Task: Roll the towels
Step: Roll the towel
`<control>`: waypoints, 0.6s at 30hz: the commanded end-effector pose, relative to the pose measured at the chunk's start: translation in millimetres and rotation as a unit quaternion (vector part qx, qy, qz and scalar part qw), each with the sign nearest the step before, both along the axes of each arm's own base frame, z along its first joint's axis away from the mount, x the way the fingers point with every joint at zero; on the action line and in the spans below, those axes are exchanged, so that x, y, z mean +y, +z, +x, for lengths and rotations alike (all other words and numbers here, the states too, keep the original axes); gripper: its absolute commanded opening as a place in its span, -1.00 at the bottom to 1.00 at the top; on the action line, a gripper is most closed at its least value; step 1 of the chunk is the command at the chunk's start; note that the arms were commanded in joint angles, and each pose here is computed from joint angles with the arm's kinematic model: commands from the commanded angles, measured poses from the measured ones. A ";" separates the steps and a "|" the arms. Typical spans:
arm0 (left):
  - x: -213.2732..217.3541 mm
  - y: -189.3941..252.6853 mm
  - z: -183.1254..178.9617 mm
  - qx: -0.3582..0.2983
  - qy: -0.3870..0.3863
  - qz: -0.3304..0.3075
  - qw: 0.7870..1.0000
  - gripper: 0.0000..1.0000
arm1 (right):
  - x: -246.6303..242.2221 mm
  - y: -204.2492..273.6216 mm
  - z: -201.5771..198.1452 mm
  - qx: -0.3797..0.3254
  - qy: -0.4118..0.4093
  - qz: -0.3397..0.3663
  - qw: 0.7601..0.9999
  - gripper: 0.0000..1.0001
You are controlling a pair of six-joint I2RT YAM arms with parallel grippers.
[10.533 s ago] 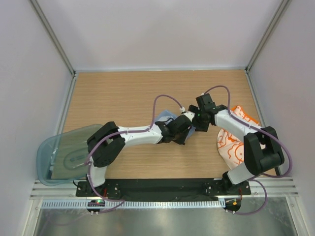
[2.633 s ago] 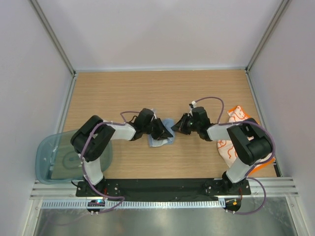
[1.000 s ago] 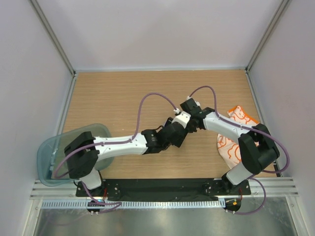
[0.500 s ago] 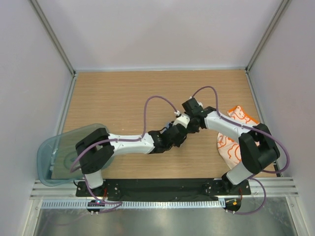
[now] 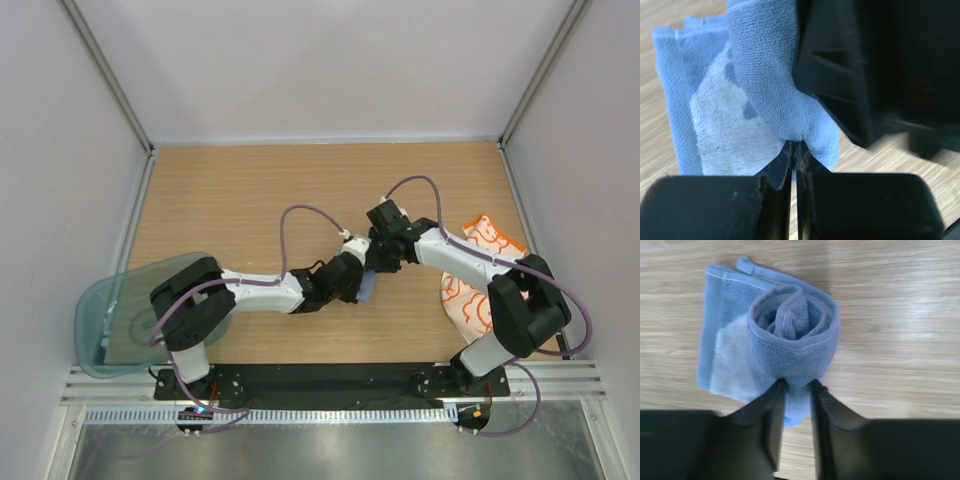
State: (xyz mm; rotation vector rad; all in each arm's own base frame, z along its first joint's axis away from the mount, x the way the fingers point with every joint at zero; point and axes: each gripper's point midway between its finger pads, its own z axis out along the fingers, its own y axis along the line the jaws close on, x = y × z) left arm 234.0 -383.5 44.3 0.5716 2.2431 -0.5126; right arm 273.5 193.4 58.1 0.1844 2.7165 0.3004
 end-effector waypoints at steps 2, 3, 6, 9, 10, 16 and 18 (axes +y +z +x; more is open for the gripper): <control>27.4 -25.7 -7.8 0.086 0.024 -0.027 0.996 -0.99 | 16.3 51.0 20.5 -0.073 0.011 0.040 0.996 -0.06; 28.6 -26.4 -8.0 0.104 0.032 -0.041 0.993 -0.99 | 16.1 54.1 21.3 -0.078 0.012 0.039 0.996 0.05; 39.7 -32.7 -0.3 0.142 0.058 -0.070 0.986 -0.99 | 16.1 62.7 24.2 -0.089 0.013 0.040 0.995 0.16; 49.5 -36.9 8.0 0.167 0.077 -0.084 0.979 -0.99 | 16.5 70.3 24.8 -0.105 0.013 0.051 0.993 0.21; 50.4 -38.2 8.6 0.174 0.078 -0.085 0.978 -0.99 | 16.4 71.1 24.1 -0.112 0.012 0.059 0.992 0.22; 51.3 -39.0 12.9 0.194 0.072 -0.086 0.975 -1.00 | 29.2 57.8 11.6 -0.115 0.036 0.122 0.985 0.28; 52.6 -41.1 14.4 0.199 0.073 -0.085 0.974 -0.99 | 30.9 49.3 9.2 -0.106 0.035 0.129 0.985 0.29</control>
